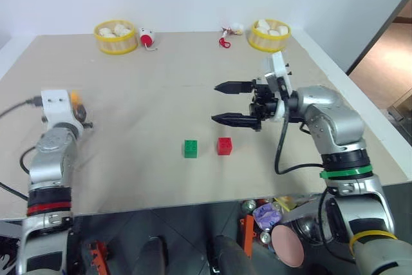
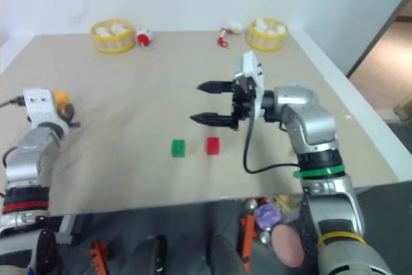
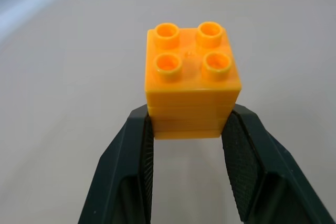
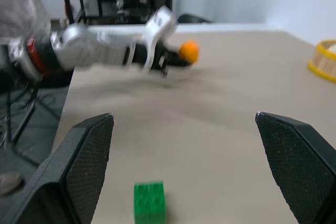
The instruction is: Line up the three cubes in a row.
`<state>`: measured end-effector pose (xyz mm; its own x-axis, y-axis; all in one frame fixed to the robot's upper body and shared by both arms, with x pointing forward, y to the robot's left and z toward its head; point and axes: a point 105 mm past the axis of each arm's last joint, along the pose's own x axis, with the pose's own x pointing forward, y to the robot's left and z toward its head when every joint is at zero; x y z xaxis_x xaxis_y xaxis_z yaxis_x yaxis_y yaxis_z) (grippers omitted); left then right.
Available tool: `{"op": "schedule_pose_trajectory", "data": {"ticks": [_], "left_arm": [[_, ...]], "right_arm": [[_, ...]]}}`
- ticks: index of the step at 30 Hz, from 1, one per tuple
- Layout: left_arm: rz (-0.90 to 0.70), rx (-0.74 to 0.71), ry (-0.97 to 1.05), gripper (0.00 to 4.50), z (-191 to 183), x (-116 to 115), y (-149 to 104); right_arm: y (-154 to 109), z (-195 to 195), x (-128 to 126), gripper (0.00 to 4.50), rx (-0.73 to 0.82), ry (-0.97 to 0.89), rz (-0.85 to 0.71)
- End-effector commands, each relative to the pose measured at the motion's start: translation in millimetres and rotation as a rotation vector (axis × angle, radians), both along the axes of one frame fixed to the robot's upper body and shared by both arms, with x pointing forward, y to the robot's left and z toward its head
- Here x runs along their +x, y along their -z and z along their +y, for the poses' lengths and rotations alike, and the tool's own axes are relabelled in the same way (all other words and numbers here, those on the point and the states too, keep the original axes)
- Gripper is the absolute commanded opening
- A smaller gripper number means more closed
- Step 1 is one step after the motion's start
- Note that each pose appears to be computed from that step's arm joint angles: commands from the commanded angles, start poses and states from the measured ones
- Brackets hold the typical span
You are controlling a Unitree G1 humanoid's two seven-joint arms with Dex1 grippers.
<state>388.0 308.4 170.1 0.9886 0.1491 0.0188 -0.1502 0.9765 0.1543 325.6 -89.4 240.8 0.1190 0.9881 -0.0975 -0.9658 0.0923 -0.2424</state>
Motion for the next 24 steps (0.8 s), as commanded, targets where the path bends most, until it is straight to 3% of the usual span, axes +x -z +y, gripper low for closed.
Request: {"op": "schedule_pose_trajectory", "data": {"ticks": [1, 4, 7, 9, 16, 24], "left_arm": [[0.000, 0.107, 0.390, 1.27, -44.0, -6.5, 1.4], [0.042, 0.275, 0.666, 1.27, -68.7, -25.1, 16.3], [0.169, 0.423, 1.026, 1.27, -92.8, -57.9, 50.3], [0.215, 0.456, 1.178, 1.27, -99.8, -71.7, 62.1], [0.166, 0.344, 1.363, 1.27, -126.7, -58.5, 49.2], [0.195, 0.338, 1.543, 1.27, -148.9, -61.7, 51.3]], "right_arm": [[-5.9, -9.4, -16.2, 4.50, -0.014, -0.066, -0.029], [-3.7, -17.4, -19.2, 4.50, -0.017, -0.061, -0.006], [-0.7, -25.2, -26.6, 4.50, -0.016, -0.071, 0.026], [1.5, -27.6, -29.8, 4.50, -0.016, -0.073, 0.039], [9.1, -36.0, -36.1, 4.50, -0.019, -0.052, 0.065], [11.9, -36.6, -37.6, 4.50, -0.024, -0.019, 0.052]]}}
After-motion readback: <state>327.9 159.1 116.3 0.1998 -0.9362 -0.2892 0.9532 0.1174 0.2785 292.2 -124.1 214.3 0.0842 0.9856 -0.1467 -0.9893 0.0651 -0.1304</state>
